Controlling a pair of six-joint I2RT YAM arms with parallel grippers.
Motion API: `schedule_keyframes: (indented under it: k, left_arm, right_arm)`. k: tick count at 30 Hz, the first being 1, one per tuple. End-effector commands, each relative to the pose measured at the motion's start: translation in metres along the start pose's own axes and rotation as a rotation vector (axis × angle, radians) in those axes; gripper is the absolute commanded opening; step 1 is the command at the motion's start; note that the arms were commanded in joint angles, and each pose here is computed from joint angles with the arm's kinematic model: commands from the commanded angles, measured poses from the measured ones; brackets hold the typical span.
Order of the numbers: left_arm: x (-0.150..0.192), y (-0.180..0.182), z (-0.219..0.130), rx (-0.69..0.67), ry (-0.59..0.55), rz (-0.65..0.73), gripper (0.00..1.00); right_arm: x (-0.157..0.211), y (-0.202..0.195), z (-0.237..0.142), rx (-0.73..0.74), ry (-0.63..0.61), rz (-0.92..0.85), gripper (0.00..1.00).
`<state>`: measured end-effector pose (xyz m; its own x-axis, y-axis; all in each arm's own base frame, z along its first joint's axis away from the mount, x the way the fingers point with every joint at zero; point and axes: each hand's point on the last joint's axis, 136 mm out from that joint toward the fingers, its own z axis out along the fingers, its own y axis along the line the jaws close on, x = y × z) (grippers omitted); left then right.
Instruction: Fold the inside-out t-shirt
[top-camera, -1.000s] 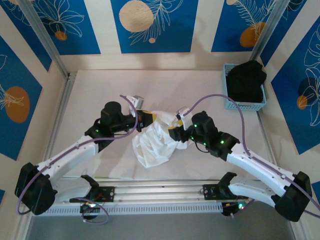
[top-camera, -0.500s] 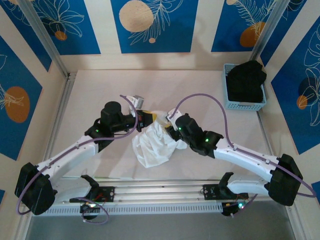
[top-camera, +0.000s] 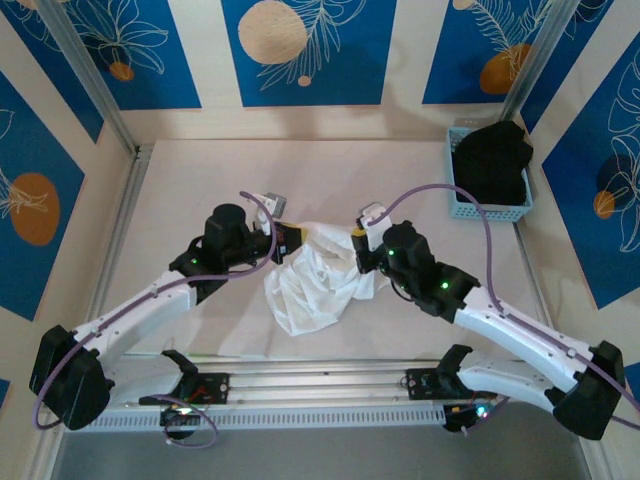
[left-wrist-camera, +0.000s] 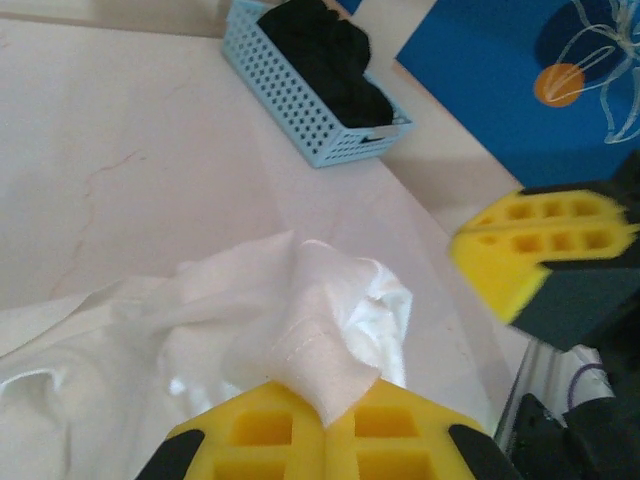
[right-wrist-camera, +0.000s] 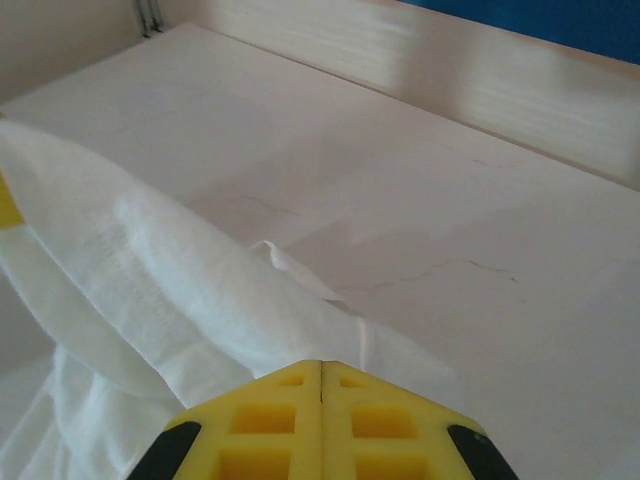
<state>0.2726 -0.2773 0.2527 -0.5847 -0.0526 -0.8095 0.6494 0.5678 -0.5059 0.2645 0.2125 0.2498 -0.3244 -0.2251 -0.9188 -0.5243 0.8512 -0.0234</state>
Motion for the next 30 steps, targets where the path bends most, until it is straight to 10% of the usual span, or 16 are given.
schedule_keyframes:
  k: [1, 7, 15, 24, 30]
  left_arm:
    - [-0.014, 0.002, -0.004, -0.047, -0.025, 0.035, 0.0]
    - [-0.016, -0.006, -0.004, -0.006, -0.033, 0.033, 0.0]
    - [-0.017, -0.011, -0.005, 0.019, -0.033, 0.034, 0.0]
    - [-0.016, -0.011, -0.003, 0.031, -0.031, 0.036, 0.0]
    - [-0.015, -0.002, -0.005, -0.023, -0.034, 0.036, 0.0]
  right_arm:
    - [-0.005, 0.022, -0.012, -0.186, -0.002, 0.043, 0.0]
    - [0.025, 0.047, 0.007, -0.245, 0.093, -0.068, 0.31]
    - [0.034, 0.045, 0.039, -0.158, 0.139, -0.165, 0.45]
    - [0.033, 0.03, 0.061, -0.069, 0.139, -0.122, 0.32]
    - [0.021, 0.034, 0.048, -0.151, 0.108, -0.048, 0.0]
